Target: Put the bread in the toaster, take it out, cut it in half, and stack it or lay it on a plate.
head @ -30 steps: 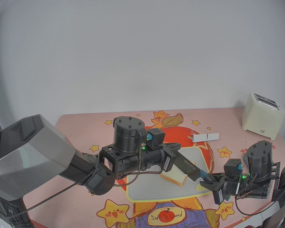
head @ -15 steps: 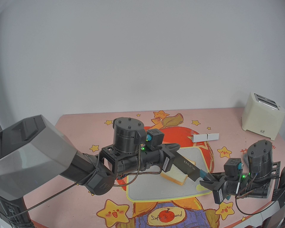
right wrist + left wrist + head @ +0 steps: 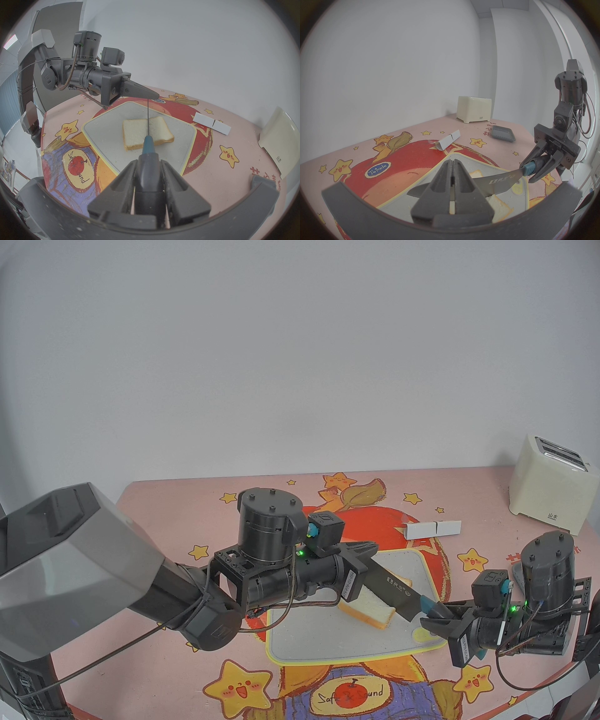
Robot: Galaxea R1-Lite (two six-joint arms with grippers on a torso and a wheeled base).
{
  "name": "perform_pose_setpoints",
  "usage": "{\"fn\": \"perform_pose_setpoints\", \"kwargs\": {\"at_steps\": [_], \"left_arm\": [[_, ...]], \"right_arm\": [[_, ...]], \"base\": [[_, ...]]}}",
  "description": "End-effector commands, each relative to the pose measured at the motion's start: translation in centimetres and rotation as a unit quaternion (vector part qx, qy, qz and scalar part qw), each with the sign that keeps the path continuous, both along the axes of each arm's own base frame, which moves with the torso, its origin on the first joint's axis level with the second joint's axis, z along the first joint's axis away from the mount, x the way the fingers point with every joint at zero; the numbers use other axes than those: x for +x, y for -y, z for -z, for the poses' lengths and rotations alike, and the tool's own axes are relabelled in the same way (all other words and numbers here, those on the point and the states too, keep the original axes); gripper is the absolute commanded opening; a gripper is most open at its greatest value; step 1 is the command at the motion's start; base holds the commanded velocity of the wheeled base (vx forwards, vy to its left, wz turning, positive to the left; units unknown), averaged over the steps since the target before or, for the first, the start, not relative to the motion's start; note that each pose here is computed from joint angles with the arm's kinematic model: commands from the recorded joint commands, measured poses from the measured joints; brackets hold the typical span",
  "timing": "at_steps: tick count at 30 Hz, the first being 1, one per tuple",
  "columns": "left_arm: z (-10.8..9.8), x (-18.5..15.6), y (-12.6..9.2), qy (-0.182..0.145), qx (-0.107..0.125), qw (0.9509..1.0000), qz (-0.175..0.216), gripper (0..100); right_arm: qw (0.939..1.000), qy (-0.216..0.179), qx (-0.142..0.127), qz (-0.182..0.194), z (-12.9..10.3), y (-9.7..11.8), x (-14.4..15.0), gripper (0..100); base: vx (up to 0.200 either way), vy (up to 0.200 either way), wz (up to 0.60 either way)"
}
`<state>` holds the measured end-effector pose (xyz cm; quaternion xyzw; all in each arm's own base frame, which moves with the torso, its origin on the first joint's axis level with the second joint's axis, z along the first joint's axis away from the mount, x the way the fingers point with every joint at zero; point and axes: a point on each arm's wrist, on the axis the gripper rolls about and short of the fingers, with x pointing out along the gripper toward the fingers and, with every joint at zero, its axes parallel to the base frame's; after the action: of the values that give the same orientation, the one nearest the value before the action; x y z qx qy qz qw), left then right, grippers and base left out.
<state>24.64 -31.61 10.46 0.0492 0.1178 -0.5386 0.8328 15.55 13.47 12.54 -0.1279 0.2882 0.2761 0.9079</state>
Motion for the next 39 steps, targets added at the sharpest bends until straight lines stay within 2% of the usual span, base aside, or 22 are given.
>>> {"fn": "perform_pose_setpoints", "kwargs": {"at_steps": [1, 13, 39], "left_arm": [[0.54, 0.05, 0.04, -0.005, 0.007, 1.0, -0.001, 0], [1.24, -0.27, -0.37, -0.015, 0.019, 0.9997, -0.001, 0], [0.79, -0.34, -0.15, -0.009, 0.012, 0.9999, 0.002, 0]], "right_arm": [[1.0, 0.006, 0.006, 0.0, -0.28, 0.03, -0.05, 0], [0.9999, 0.007, 0.008, 0.0, -0.39, -0.05, 0.04, 0], [1.0, -0.003, -0.003, 0.002, 0.19, 0.1, 0.06, 0]], "base": [[0.0, 0.0, 0.0], [0.0, 0.0, 0.0], [0.0, 0.0, 0.0]]}}
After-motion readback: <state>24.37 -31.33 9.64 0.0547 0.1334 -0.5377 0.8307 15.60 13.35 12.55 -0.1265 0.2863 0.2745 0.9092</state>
